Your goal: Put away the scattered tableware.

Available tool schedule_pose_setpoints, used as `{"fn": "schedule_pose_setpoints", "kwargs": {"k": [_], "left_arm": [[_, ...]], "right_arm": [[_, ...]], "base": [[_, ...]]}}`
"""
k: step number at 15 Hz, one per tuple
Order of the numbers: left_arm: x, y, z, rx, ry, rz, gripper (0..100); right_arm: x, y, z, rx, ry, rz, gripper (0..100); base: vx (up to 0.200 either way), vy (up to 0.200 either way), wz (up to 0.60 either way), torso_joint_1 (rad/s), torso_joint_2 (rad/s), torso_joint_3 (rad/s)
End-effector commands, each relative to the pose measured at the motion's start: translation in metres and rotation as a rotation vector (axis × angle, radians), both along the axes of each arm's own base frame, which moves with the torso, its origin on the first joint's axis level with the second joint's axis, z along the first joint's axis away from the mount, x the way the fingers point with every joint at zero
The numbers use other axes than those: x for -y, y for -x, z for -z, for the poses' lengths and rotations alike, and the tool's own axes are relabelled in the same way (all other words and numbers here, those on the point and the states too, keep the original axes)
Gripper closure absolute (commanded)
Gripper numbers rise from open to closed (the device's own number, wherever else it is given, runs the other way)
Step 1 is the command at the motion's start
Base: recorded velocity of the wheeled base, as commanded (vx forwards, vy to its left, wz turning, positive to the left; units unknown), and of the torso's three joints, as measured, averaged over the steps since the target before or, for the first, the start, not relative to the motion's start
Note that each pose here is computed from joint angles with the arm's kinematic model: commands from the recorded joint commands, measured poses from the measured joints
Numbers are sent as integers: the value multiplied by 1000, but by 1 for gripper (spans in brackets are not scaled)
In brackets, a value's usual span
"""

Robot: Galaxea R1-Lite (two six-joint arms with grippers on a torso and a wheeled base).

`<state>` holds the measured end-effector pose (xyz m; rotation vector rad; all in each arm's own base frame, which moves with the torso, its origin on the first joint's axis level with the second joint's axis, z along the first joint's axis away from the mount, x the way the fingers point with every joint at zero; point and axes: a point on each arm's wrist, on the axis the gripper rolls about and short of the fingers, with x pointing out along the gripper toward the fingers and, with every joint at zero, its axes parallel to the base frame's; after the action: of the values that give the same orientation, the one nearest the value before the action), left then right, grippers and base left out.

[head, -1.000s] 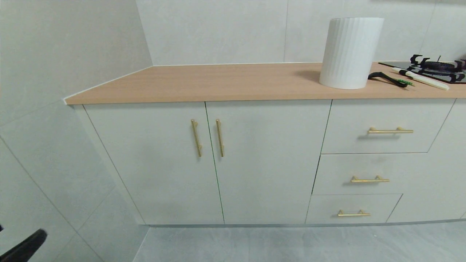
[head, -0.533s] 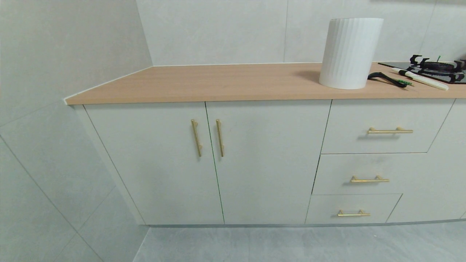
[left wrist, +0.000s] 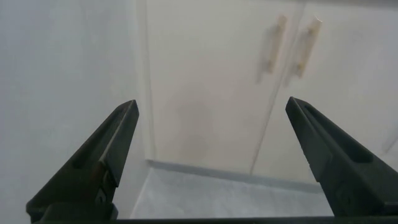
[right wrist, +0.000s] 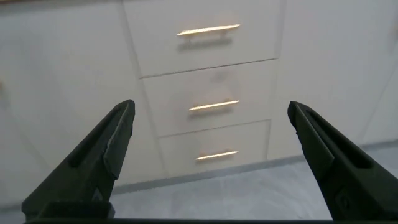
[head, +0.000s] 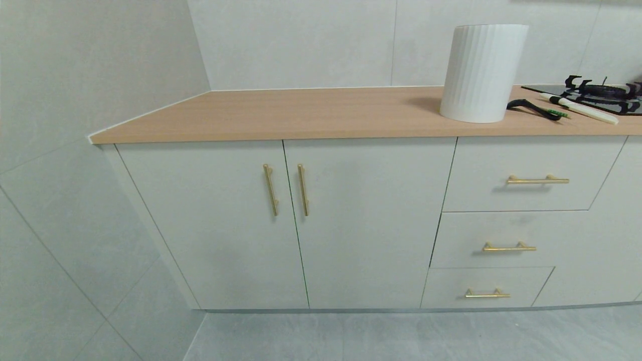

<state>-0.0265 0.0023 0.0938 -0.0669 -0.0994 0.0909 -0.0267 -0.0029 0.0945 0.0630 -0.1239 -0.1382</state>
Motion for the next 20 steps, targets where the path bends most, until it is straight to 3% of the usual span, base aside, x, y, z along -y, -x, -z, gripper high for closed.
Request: {"fn": "schedule_pose_setpoints", "kwargs": {"k": [1,3,4,5,7,9,11,13,20], "left_arm": [[1,-4,15,-64,-11,18,0],[1,-4,15,-64,-21,25,0],[1,-4,17,-85,-63,57,0],[2,-4,19,-105,-75,81,0],[2,-4,19,-102,-84,89,0],[3,-4,19,-105,-149,109,0],[3,-4,18,-104,-137,109,0],[3,-4,18,-101,-76,111,0],[3,-4,18,-100,-71,109,0]], "right_arm": [[-1,-4,17,-102,4,-49,0],[-2,-4,19,-124,16,-103,0],[-3,-4,19,-127,32,-116,0],[-3,-4,19,-127,54,-114,0],[-3,-4,19,-127,54,-116,0],[-3,-4,19,-129,62,-126,0],[-3,-4,19,-126,54,-140,0],[-3,-4,19,-126,55,-142,0],[-3,-4,19,-126,55,-143,0]], "base": [[0,0,0,0,0,0],[0,0,0,0,0,0],[0,0,0,0,0,0],[0,0,0,0,0,0],[0,0,0,0,0,0],[0,0,0,0,0,0],[0,0,0,0,0,0],[0,0,0,0,0,0],[0,0,0,0,0,0]]}}
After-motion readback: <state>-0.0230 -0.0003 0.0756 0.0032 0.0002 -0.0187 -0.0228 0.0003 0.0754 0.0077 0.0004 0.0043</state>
